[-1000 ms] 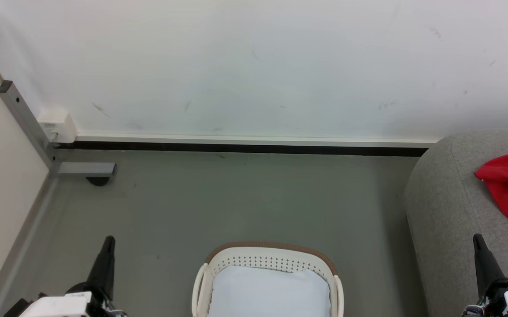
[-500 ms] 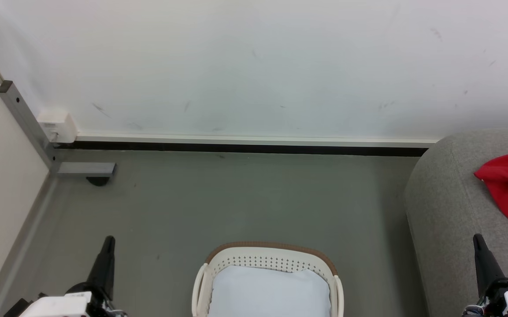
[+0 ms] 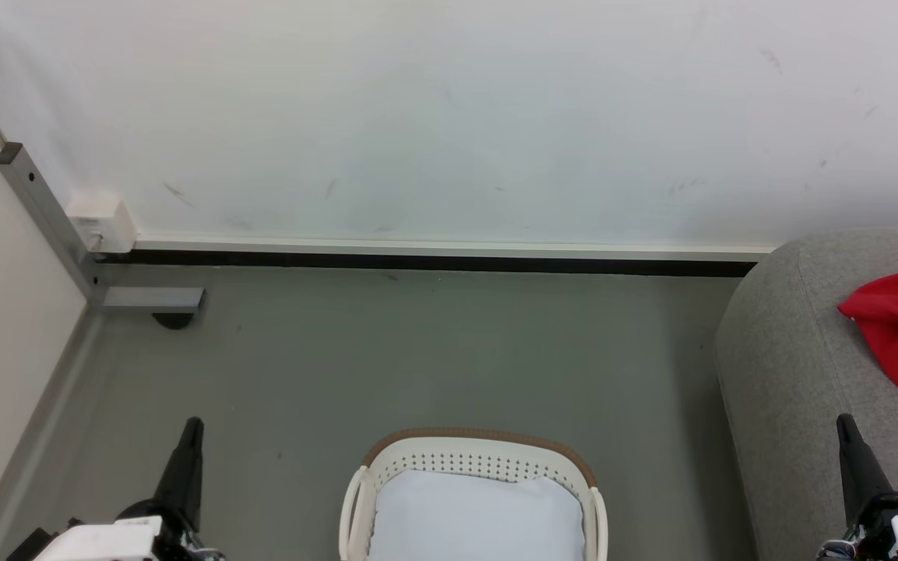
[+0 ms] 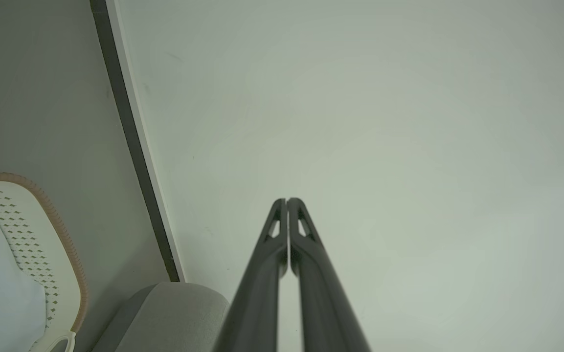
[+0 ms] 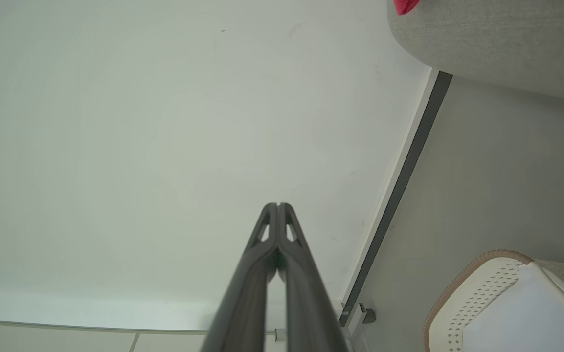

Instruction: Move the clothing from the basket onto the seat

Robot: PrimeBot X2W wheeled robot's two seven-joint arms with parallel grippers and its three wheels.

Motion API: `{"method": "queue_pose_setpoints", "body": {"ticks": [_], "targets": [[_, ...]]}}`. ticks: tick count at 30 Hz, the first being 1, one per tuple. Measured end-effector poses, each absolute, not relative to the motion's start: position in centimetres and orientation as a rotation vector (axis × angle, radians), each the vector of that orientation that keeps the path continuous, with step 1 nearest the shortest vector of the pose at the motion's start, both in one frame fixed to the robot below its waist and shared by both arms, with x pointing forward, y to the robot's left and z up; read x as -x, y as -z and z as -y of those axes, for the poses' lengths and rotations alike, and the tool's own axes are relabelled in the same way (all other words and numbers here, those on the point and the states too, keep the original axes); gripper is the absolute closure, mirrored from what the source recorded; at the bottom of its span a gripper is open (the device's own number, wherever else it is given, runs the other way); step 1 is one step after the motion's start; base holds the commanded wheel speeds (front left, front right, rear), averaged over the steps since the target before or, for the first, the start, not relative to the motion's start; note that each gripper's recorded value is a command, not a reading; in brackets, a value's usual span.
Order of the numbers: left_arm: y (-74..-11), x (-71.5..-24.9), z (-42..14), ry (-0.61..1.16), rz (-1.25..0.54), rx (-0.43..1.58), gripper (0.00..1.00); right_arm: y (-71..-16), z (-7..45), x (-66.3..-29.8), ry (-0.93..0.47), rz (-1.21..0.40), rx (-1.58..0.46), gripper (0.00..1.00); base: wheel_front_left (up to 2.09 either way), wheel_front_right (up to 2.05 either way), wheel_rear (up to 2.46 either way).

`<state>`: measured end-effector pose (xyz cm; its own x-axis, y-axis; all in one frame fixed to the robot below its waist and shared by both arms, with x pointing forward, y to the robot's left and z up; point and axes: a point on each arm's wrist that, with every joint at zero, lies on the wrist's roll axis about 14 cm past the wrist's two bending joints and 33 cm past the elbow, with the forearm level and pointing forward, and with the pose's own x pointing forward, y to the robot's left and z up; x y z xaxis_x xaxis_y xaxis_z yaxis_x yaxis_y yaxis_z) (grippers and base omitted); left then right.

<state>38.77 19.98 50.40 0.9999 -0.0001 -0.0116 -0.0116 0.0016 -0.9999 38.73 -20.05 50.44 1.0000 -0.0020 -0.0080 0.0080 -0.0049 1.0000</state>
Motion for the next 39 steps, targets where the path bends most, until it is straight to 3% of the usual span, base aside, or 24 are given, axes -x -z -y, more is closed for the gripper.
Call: {"method": "queue_pose_setpoints", "body": {"ticks": [39], "targets": [[-50.4, -38.77, -19.98, -0.009, -0.009, 1.569, 1.0, -50.43, 19.98, -38.72, 0.005, -0.008, -1.577, 1.0, 0.0, 0.0, 0.0]]}}
